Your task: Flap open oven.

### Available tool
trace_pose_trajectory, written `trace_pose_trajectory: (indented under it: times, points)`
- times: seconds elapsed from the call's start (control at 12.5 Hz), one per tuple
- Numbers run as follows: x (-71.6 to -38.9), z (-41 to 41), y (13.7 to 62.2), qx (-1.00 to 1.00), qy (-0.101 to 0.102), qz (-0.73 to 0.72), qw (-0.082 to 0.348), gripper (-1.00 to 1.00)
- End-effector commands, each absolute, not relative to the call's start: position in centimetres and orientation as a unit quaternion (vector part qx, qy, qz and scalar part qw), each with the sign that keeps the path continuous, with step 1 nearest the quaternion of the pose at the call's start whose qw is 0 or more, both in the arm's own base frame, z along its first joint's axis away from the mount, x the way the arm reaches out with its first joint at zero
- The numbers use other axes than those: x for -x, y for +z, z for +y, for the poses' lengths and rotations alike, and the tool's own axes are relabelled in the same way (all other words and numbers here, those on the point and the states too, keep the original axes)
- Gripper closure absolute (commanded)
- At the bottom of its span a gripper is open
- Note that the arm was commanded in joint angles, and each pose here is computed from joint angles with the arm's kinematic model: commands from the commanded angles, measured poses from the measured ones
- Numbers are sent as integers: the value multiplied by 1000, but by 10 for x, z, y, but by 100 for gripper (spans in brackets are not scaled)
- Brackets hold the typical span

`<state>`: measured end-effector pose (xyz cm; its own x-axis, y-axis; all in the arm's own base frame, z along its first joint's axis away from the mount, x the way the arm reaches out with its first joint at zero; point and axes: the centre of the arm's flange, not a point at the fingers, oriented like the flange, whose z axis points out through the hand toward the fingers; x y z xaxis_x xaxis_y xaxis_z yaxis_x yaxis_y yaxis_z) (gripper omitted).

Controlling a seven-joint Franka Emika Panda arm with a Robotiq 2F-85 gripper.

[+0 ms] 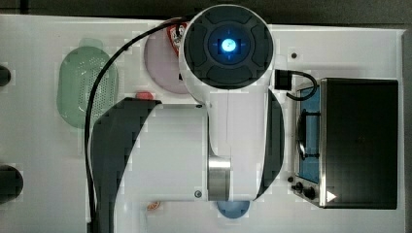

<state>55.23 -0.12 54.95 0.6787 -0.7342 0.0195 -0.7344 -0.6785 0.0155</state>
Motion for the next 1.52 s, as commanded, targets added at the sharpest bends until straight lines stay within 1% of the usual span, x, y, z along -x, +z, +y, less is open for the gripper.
trace_pose_trajectory:
  times: [0.08, 0.24, 0.48, 0.56, 0.8, 1.04, 1.12, 1.36, 1.44, 1.52]
  points:
    - [-416, -38, 606, -887, -7, -462, -5, -59]
    - [-416, -38, 606, -887, -7, -462, -5, -99]
    - [-416, -38, 606, -887, -7, -462, -4, -100]
    - [-416, -38, 606, -887, -7, -462, -5, -90]
    - [-416, -38, 605, -887, -7, -462, -4, -14]
    - [-417, -45, 602, -884, -11, -468, -5, 55]
    - [-417, -47, 600, -884, -13, -468, -5, 65]
    - [-417, -62, 578, -911, -30, -410, 1, 65]
    - [-417, -70, 569, -927, -31, -373, 0, 65]
    - [-420, -79, 560, -942, -25, -336, -2, 65]
